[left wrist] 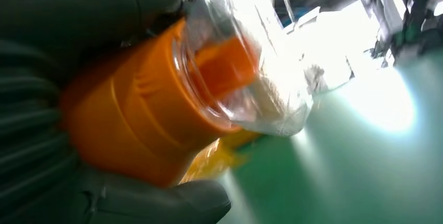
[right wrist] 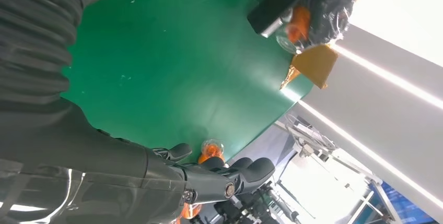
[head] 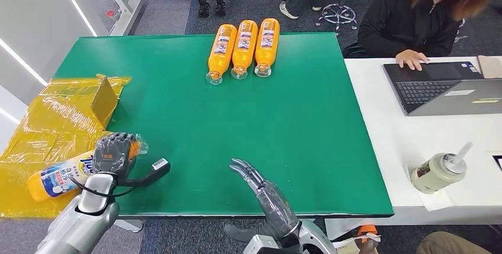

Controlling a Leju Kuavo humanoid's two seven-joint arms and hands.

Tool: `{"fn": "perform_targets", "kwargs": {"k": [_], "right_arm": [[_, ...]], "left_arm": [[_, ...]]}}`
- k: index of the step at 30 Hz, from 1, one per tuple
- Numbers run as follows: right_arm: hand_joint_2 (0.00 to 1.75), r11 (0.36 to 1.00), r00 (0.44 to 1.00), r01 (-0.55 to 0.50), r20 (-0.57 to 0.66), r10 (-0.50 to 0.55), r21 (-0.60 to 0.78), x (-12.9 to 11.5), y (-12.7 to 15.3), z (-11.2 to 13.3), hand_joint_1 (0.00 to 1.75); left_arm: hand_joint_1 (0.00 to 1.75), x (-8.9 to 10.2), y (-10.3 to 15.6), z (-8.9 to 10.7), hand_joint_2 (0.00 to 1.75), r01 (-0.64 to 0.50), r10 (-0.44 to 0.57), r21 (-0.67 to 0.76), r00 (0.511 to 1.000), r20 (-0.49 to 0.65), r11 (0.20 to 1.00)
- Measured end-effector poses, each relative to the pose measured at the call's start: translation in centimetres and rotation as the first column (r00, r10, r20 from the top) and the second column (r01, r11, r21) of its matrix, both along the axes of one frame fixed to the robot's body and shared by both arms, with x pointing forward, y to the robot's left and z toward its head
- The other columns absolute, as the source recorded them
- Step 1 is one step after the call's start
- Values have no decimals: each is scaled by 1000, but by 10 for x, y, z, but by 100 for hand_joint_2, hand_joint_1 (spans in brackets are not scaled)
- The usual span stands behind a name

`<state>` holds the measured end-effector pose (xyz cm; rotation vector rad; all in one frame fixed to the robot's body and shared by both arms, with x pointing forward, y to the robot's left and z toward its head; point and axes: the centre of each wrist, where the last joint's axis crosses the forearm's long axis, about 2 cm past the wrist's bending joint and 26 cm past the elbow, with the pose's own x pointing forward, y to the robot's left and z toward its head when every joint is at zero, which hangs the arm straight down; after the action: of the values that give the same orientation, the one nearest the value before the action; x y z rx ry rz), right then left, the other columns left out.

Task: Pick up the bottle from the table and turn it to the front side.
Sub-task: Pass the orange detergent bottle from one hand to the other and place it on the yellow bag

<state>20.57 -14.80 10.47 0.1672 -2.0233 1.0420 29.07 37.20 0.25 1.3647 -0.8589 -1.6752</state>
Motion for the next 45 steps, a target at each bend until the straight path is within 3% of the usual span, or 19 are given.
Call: {"fn": "perform_targets", "kwargs": {"k": [1,3,5,16,34,40,45], "right_arm": [[175,1000,1000,-3,0,3,-2,0,-1,-1,0],[175,1000,1000,-9,-1,9,-4,-1,-2,-2,0],[175,1000,1000,-13,-4,13,-4,-1,-3,-3,0],[175,1000,1000,-20,-9,20,-24,-4,-1,-5,0],[175,999,1000,-1,-19,0,-47,-11,1,-5,0],[175,998,1000,14,-14,-15,-57,-21,2,-8,0],[175,998,999,38,-13,-38,-57,-23,5,-7,0]], "left_arm": [[151,-2,2,-2,175,4,-4,21,1000,-16,1000],[69,-3,7,-3,175,10,-7,61,999,-37,998],[0,-2,12,-3,175,20,-15,98,998,-53,995],[0,3,20,1,175,41,-33,149,998,-51,988],[0,15,13,12,175,111,-114,40,992,53,993],[0,23,-16,27,175,267,-238,-225,960,151,937],[0,29,-67,57,175,414,-279,-558,908,314,719]]}}
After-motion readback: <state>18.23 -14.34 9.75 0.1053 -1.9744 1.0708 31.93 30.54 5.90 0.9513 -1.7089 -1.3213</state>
